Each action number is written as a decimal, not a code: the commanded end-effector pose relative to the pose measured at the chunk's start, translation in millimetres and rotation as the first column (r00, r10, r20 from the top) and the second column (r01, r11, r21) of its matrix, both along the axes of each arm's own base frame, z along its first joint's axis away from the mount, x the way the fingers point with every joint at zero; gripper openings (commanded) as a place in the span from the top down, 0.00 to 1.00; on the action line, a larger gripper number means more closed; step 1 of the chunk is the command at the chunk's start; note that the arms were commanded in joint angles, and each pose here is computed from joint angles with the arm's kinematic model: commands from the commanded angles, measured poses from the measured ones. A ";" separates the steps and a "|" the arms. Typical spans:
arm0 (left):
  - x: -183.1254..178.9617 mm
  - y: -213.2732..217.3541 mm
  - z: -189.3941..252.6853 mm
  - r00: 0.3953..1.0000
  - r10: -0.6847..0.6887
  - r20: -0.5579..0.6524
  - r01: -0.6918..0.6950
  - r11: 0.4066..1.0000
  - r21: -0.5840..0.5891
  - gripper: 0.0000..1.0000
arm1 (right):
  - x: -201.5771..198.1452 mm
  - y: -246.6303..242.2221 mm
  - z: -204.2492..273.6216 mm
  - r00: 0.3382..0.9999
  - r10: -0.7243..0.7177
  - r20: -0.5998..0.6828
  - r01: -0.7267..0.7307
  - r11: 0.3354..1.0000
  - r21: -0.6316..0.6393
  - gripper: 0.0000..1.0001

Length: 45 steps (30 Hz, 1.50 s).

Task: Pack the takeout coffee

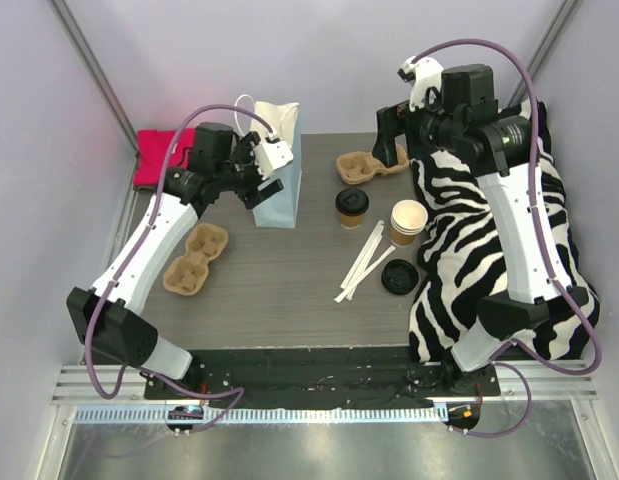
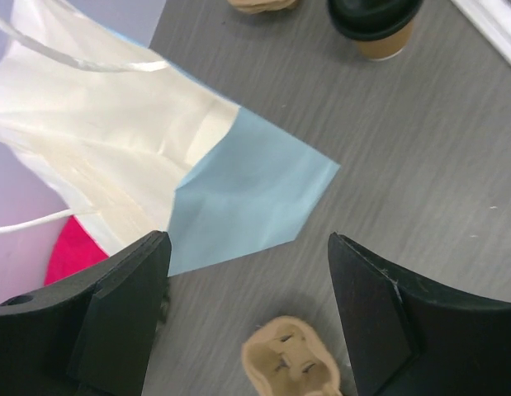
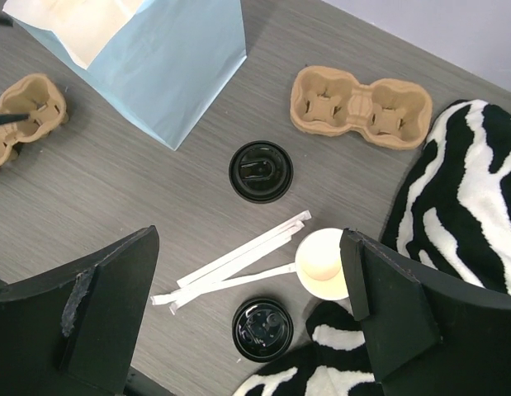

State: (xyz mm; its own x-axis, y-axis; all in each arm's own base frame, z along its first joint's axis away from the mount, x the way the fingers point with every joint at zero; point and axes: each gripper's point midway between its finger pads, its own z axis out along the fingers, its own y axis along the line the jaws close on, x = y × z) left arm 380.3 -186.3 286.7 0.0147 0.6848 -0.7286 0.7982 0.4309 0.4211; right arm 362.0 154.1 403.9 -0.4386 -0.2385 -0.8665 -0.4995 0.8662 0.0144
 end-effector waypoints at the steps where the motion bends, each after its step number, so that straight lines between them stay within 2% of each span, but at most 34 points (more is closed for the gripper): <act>1: 30.4 -1.1 17.9 0.989 0.003 0.150 -0.010 0.999 0.046 0.21 | 1.5 0.7 24.7 0.998 -0.003 0.066 0.000 0.999 0.047 0.00; 8: 38.0 -8.3 7.3 0.985 -0.065 0.162 0.051 0.995 0.088 0.25 | 6.3 2.7 26.3 0.998 -0.002 0.066 -0.002 0.998 0.059 0.00; 10: 37.2 -10.8 4.4 0.983 -0.089 0.158 0.075 0.993 0.096 0.31 | 6.3 3.9 29.4 0.998 -0.002 0.070 -0.003 0.997 0.071 0.00; 13: 36.7 -14.1 -1.8 0.986 -0.095 0.138 0.080 0.991 0.109 0.46 | 5.8 6.7 32.4 0.998 -0.003 0.066 -0.003 0.995 0.096 0.00; 17: 15.4 -24.0 1.7 0.986 -0.124 0.116 0.113 0.989 0.092 0.68 | 2.8 11.4 44.5 0.996 0.008 0.086 -0.020 0.991 0.135 0.00; 22: -9.6 -22.1 -12.2 0.990 -0.130 0.056 0.122 0.985 0.125 0.86 | 4.1 15.9 56.3 0.992 0.028 0.127 -0.048 0.987 0.154 0.00; 23: -15.2 -21.4 -12.4 0.990 -0.132 0.042 0.126 0.985 0.120 0.92 | 3.5 15.0 58.3 0.990 0.034 0.140 -0.055 0.988 0.144 0.00; 26: -43.7 -21.6 -7.4 0.986 -0.167 0.006 0.165 0.983 0.085 1.00 | 7.4 10.0 65.0 0.982 0.028 0.186 -0.049 0.992 0.112 0.00; 27: -56.5 -20.7 5.0 0.983 -0.181 0.032 0.178 0.982 0.068 1.00 | 9.9 8.7 71.0 0.977 0.023 0.214 -0.046 0.993 0.105 0.00; 29: -79.9 -24.7 -0.1 0.975 -0.221 0.007 0.220 0.974 0.062 1.00 | 15.0 0.5 80.9 0.964 -0.008 0.266 -0.013 0.997 0.079 0.00; 34: -139.2 -22.2 -12.6 0.949 -0.305 -0.075 0.311 0.946 0.086 1.00 | 20.2 1.6 110.2 0.914 0.044 0.403 -0.059 0.998 0.025 0.00; 38: -162.8 -17.8 -7.6 0.950 -0.297 -0.095 0.302 0.952 0.047 1.00 | 16.8 16.8 102.6 0.913 0.138 0.383 -0.155 0.988 0.015 0.00; 39: -168.2 -18.3 -5.4 0.948 -0.299 -0.105 0.304 0.952 0.029 1.00 | 12.5 27.7 95.6 0.912 0.196 0.361 -0.220 0.975 0.024 0.00; 45: -234.4 -6.4 -15.7 0.853 -0.457 -0.253 0.473 0.881 0.005 1.00 | 6.6 61.2 58.4 0.912 0.342 0.225 -0.369 0.926 0.086 0.01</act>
